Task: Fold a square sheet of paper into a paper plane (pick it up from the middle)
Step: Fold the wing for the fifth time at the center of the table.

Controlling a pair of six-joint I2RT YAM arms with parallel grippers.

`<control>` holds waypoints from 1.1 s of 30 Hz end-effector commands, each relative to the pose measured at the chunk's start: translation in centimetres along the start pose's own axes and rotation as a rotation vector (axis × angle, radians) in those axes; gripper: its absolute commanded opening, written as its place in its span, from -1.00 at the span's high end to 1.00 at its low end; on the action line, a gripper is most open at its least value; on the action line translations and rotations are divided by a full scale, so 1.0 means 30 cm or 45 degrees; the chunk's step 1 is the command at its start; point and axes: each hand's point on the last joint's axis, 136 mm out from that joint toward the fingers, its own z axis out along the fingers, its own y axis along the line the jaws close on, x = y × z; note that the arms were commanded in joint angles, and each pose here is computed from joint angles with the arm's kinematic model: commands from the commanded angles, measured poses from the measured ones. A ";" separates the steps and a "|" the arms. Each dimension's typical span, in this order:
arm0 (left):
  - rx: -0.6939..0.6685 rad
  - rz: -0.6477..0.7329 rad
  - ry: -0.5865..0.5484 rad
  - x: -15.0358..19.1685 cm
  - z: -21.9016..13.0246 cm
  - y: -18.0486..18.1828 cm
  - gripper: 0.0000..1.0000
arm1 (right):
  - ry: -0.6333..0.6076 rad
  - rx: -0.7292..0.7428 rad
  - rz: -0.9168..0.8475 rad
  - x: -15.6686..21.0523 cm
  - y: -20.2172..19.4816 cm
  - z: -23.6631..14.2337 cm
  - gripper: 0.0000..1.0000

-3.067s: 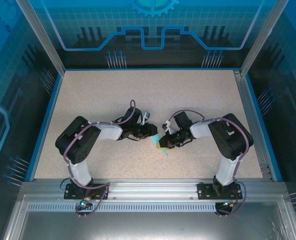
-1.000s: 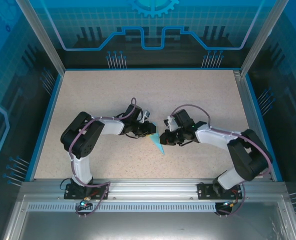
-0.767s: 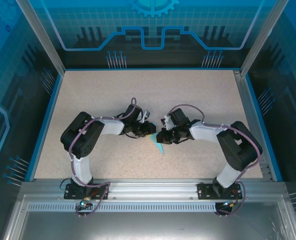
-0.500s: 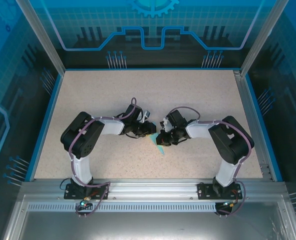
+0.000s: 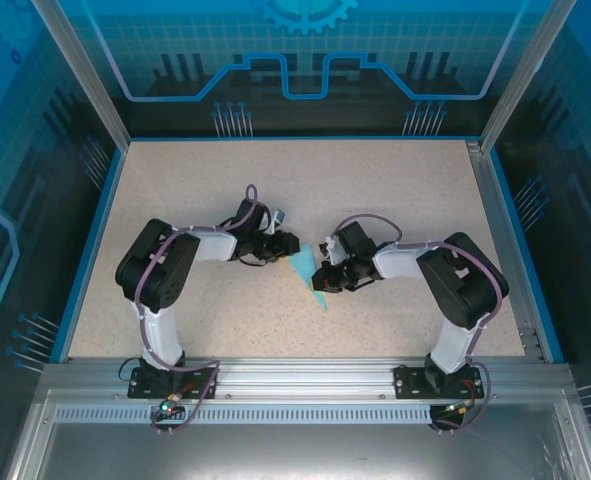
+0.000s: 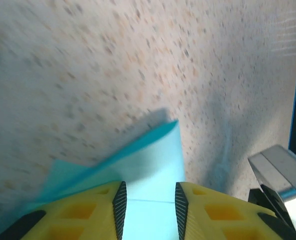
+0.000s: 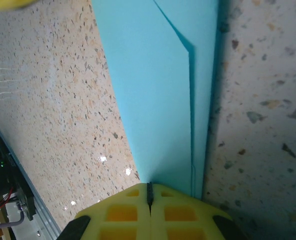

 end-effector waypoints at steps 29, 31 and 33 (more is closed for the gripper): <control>0.096 0.009 -0.035 0.044 -0.108 -0.165 0.31 | 0.116 0.145 0.209 0.110 -0.115 0.040 0.95; 0.085 0.000 -0.006 0.072 -0.081 -0.160 0.31 | 0.114 0.141 0.209 0.110 -0.114 0.040 0.95; 0.080 -0.003 0.017 0.091 -0.056 -0.159 0.31 | 0.115 0.143 0.212 0.113 -0.116 0.040 0.95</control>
